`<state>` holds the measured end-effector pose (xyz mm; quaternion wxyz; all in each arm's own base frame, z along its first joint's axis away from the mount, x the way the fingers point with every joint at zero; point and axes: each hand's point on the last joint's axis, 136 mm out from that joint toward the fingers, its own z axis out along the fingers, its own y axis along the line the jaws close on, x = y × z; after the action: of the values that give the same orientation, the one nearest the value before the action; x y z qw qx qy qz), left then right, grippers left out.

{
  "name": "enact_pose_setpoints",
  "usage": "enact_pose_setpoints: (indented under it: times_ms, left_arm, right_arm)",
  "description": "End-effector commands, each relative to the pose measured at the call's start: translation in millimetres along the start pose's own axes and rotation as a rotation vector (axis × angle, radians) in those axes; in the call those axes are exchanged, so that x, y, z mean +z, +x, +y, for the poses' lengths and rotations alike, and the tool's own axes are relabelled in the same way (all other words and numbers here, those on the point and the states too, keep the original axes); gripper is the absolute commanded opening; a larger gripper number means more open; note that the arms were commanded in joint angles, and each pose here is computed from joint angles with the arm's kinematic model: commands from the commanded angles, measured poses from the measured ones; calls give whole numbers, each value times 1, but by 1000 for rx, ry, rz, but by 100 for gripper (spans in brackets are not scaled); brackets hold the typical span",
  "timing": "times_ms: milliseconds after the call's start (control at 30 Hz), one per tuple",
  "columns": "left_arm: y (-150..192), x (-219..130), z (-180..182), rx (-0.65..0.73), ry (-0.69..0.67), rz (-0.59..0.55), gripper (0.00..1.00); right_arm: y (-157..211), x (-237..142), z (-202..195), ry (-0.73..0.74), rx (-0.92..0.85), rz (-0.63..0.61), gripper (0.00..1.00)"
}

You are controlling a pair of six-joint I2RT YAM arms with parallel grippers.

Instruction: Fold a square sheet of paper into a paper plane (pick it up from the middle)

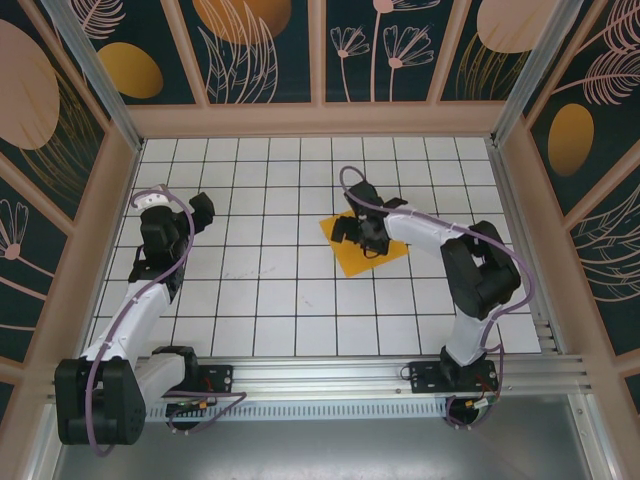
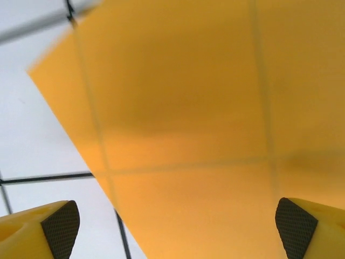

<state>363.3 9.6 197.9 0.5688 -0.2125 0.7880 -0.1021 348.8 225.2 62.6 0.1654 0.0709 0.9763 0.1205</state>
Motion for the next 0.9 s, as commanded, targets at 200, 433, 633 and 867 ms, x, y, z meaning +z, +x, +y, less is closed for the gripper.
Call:
enact_pose_setpoints:
  times_ms: [200, 433, 633, 867]
  left_arm:
    - [-14, -3, -7, -14, 22, -31, 98]
    - [-11, -1, -6, -8, 21, -21, 99]
    - [-10, 0, -5, -6, 16, -19, 99]
    - [-9, 0, -5, -4, 15, -14, 99]
  right_arm:
    - [-6, 15, -16, 119, -365, 125, 99]
    - [-4, 29, -21, 158, -498, 193, 99]
    - [-12, 38, -32, 170, -495, 214, 98]
    - [-13, 45, -35, 182, -499, 226, 95]
